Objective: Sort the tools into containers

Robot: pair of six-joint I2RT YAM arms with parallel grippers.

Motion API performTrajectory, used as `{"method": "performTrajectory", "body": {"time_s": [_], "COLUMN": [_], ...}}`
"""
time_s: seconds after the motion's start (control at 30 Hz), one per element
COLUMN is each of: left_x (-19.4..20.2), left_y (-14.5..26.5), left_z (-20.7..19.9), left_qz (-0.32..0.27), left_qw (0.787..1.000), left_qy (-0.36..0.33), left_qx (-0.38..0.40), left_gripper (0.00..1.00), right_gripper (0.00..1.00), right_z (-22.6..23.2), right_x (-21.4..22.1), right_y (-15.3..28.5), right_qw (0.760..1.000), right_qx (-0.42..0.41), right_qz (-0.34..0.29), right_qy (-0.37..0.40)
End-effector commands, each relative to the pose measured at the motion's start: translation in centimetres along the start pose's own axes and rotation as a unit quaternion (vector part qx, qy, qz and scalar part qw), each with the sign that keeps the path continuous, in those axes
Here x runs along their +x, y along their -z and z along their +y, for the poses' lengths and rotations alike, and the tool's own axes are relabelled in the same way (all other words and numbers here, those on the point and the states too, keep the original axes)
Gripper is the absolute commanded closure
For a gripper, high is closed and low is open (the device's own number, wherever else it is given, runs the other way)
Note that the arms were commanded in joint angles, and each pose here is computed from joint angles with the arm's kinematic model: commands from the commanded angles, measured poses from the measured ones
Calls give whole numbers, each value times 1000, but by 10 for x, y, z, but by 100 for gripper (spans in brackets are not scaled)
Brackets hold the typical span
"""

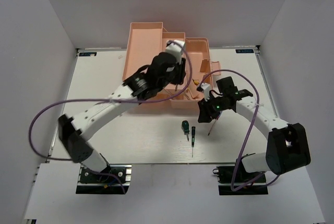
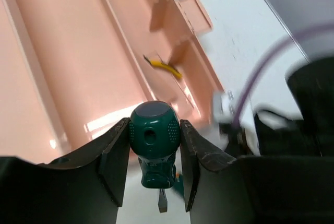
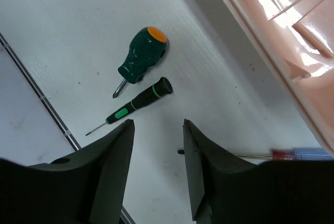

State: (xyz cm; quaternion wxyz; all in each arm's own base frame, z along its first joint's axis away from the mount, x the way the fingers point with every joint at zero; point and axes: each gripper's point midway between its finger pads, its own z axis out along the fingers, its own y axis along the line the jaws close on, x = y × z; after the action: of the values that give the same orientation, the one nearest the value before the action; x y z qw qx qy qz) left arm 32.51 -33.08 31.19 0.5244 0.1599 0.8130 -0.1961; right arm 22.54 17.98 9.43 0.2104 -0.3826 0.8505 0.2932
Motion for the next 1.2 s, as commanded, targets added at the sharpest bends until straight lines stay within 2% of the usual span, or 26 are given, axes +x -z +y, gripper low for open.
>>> {"method": "performTrajectory", "body": {"time_s": [0.0,0.03,0.07,0.1,0.13,0.2,0.23,0.3,0.37,0.4,0.5,0.57,0.6,0.67,0.7,0.73,0.77,0.8,0.83,0.87,0.9,1.07,1.17], "left_x": [8,-7,9,14,-1,13,6,6,1,0,-12,-21,-39,-42,-30,-47,-51,-27,-41,-37,-12,28,41], "left_y": [-47,-56,-78,-87,-92,-113,-114,-120,-122,-123,-110,-100,-84,-66,-59,-29,-17,-10,22,33,37,74,90], "left_z": [28,31,32,40,43,50,56,62,66,69,67,65,61,56,59,55,56,63,66,68,75,93,98], "left_qz": [22,10,32,46,35,60,59,63,59,60,48,37,16,9,21,-3,-17,4,-27,-32,-12,9,12], "left_qw": [996,996,994,992,991,988,986,985,985,985,987,988,991,992,992,994,995,994,995,995,995,993,993], "left_qy": [-35,-35,-48,-51,-52,-65,-63,-69,-71,-68,-63,-63,-56,-56,-60,-47,-28,-29,-12,4,4,28,41], "left_qx": [-77,-82,-94,-108,-115,-130,-140,-145,-148,-147,-140,-132,-121,-113,-110,-101,-98,-103,-96,-94,-100,-111,-113], "left_gripper": [100,99,98,95,91,83,79,65,57,45,25,22,20,19,19,18,18,18,18,18,18,18,18], "right_gripper": [52,51,48,43,35,31,31,30,30,30,28,28,28,28,28,28,28,28,28,28,28,28,33], "right_z": [4,5,8,8,9,13,13,18,17,17,14,12,6,8,3,8,7,4,5,2,5,24,21], "right_x": [-15,-19,-21,-22,-26,-29,-30,-35,-37,-36,-37,-34,-33,-25,-22,-25,-20,-21,-18,-16,-12,0,11], "right_y": [3,3,2,1,0,-5,-6,-12,-18,-26,-38,-48,-51,-62,-64,-68,-73,-75,-80,-82,-87,-103,-104], "right_qw": [999,999,999,999,999,999,999,999,999,999,999,1000,999,999,998,998,998,996,995,994,994,992,988], "right_qx": [7,5,3,4,4,-3,-4,-7,-7,-3,17,21,39,42,62,62,69,84,94,106,107,105,137], "right_qz": [-35,-41,-43,-44,-46,-46,-46,-46,-43,-34,-26,-14,-13,3,8,6,14,12,21,25,32,61,77], "right_qy": [6,5,10,9,13,16,15,17,12,15,17,11,10,1,-12,-5,-8,-18,-12,-15,-17,-11,-3]}}
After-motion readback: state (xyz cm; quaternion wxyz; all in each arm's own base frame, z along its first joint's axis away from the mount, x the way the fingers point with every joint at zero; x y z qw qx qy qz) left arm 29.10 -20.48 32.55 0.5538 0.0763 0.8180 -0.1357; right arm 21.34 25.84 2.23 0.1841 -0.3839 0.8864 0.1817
